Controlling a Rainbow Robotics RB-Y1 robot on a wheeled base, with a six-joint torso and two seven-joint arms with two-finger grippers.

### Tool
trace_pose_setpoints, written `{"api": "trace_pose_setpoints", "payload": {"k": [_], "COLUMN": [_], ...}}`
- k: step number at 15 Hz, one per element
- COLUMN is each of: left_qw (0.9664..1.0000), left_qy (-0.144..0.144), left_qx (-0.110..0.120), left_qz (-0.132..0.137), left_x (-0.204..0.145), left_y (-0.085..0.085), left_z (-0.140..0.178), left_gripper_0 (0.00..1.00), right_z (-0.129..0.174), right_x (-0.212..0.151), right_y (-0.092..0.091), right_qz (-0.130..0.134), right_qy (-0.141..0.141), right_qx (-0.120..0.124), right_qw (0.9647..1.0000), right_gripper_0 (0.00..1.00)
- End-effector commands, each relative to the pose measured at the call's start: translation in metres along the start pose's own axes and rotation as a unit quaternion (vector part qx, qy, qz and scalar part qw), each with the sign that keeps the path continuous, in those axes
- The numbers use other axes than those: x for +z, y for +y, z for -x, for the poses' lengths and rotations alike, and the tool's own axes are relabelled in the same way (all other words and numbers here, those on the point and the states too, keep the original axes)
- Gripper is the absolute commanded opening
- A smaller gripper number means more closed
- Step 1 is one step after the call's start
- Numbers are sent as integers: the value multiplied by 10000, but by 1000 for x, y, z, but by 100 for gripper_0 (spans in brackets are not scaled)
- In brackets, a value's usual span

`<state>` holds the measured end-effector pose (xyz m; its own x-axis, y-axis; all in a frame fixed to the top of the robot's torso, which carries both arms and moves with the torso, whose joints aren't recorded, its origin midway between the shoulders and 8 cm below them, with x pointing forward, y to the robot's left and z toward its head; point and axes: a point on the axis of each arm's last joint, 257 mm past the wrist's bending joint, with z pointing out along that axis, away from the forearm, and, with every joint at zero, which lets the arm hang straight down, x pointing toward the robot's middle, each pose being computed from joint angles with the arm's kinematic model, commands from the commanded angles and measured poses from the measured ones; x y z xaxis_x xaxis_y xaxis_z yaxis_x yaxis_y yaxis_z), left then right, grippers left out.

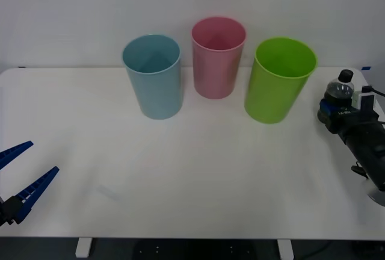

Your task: Grasp the object on the table and drop it into the matching bin: aluminum can to the light blue bin, PET bottle to the pink bin.

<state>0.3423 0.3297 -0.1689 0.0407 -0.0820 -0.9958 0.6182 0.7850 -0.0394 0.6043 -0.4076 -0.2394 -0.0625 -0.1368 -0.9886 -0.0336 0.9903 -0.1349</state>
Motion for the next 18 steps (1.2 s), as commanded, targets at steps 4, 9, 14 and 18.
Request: {"api": "trace_pose_setpoints", "payload": {"k": [4, 9, 14, 18], "left_qw": [10000, 10000, 10000, 10000], "left_qy": [0, 0, 0, 0], "left_qx": [0, 0, 0, 0], "left_qz": [0, 0, 0, 0], "left_x": [0, 0, 0, 0], "left_y": [0, 0, 0, 0], "left_z": [0, 0, 0, 0], "left_gripper_0": [100, 100, 100, 100], "right_z": [28, 47, 86, 129], "right_x": [-44, -73, -100, -110], "right_y": [8, 8, 6, 4], "right_qz": [270, 410, 566, 706], "right_qy": [-371, -527, -824, -1136], "right_qx": [621, 967, 1265, 1197], "right_qw": [9970, 9931, 9869, 9838], "right_gripper_0": [0, 0, 0, 0]}}
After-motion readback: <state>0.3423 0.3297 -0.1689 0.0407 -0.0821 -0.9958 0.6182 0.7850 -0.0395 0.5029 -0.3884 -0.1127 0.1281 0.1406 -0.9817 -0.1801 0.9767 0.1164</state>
